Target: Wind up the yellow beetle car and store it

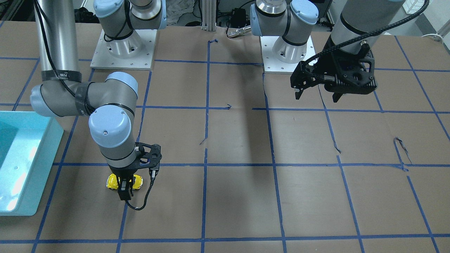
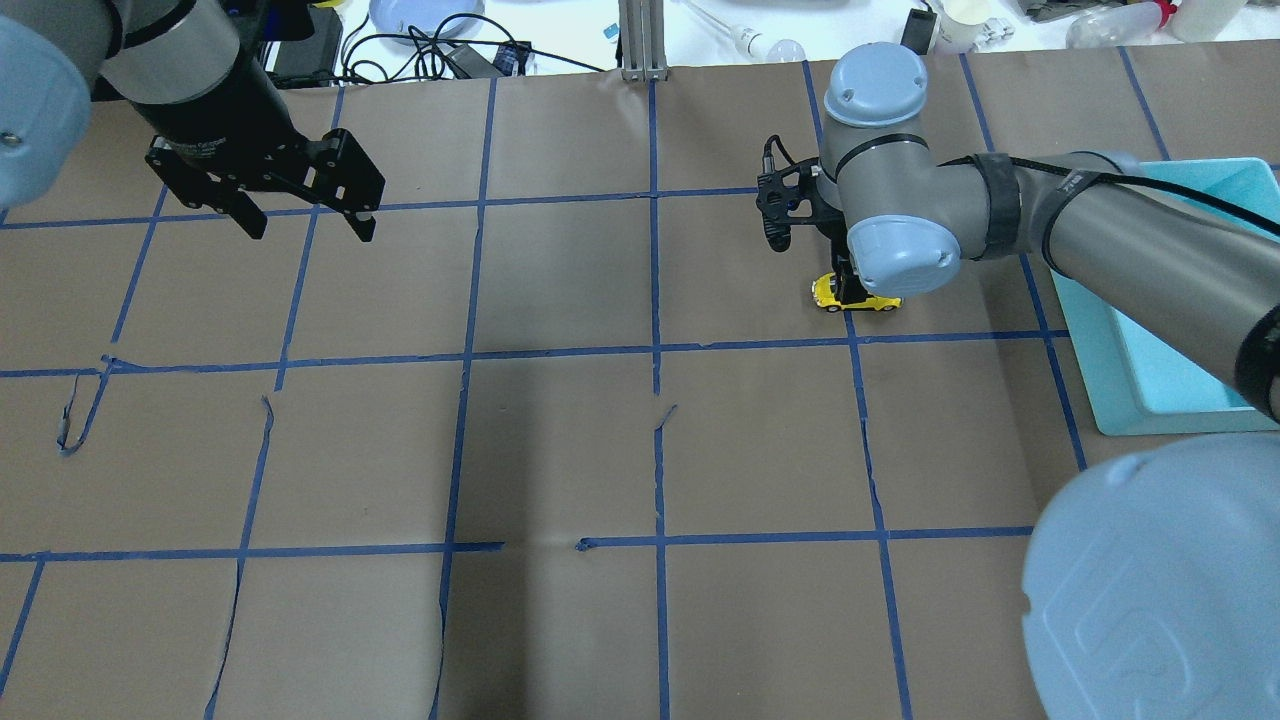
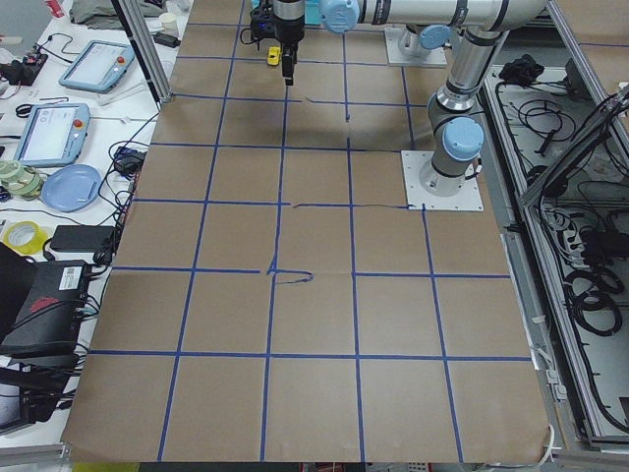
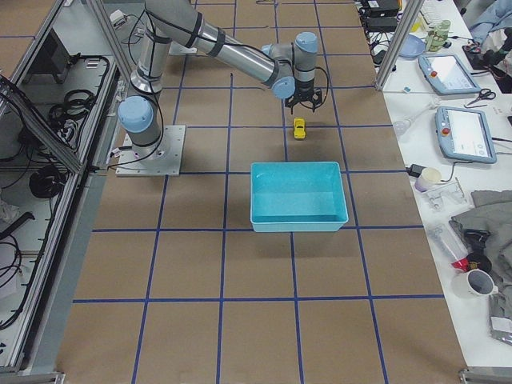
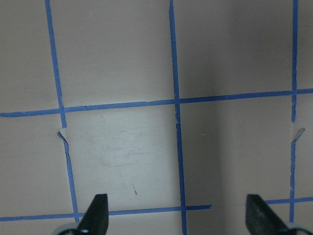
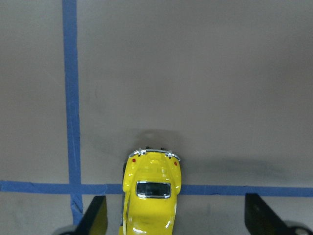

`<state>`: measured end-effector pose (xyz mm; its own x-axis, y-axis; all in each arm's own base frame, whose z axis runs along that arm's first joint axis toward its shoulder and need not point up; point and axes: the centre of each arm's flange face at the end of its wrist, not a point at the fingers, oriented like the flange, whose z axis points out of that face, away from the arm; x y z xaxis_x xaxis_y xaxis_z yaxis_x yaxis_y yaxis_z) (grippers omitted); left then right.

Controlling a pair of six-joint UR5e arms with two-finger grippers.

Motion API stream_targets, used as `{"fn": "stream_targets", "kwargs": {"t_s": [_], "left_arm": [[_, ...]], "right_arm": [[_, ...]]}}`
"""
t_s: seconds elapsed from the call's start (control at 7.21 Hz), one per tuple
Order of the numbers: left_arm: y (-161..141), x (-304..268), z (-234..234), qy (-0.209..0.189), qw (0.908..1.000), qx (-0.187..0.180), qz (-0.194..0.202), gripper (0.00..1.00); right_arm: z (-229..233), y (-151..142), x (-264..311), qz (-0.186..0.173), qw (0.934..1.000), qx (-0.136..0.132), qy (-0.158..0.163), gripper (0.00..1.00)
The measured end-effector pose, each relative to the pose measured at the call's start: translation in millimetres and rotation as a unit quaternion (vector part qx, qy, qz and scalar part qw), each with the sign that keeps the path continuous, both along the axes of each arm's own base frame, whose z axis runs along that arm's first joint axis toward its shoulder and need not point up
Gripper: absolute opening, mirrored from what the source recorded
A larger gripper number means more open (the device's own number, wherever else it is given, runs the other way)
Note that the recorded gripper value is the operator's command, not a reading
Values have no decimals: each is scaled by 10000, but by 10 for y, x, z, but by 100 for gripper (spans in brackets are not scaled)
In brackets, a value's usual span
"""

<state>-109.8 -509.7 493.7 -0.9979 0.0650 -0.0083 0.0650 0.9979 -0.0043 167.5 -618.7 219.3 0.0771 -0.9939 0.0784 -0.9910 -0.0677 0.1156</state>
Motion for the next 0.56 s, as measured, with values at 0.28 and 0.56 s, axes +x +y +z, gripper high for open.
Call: {"fn": "stream_targets", "kwargs": {"t_s": [0.28,0.56], "left_arm": [[0,-2,-5,3,10000,2,-1,100],[1,-4,-12,16,10000,8,4,100]], "right_arm": [[-119,-29,-19,103,9999,97,25,100],[-205,-22,-89,59,9998,196,53,100]]}}
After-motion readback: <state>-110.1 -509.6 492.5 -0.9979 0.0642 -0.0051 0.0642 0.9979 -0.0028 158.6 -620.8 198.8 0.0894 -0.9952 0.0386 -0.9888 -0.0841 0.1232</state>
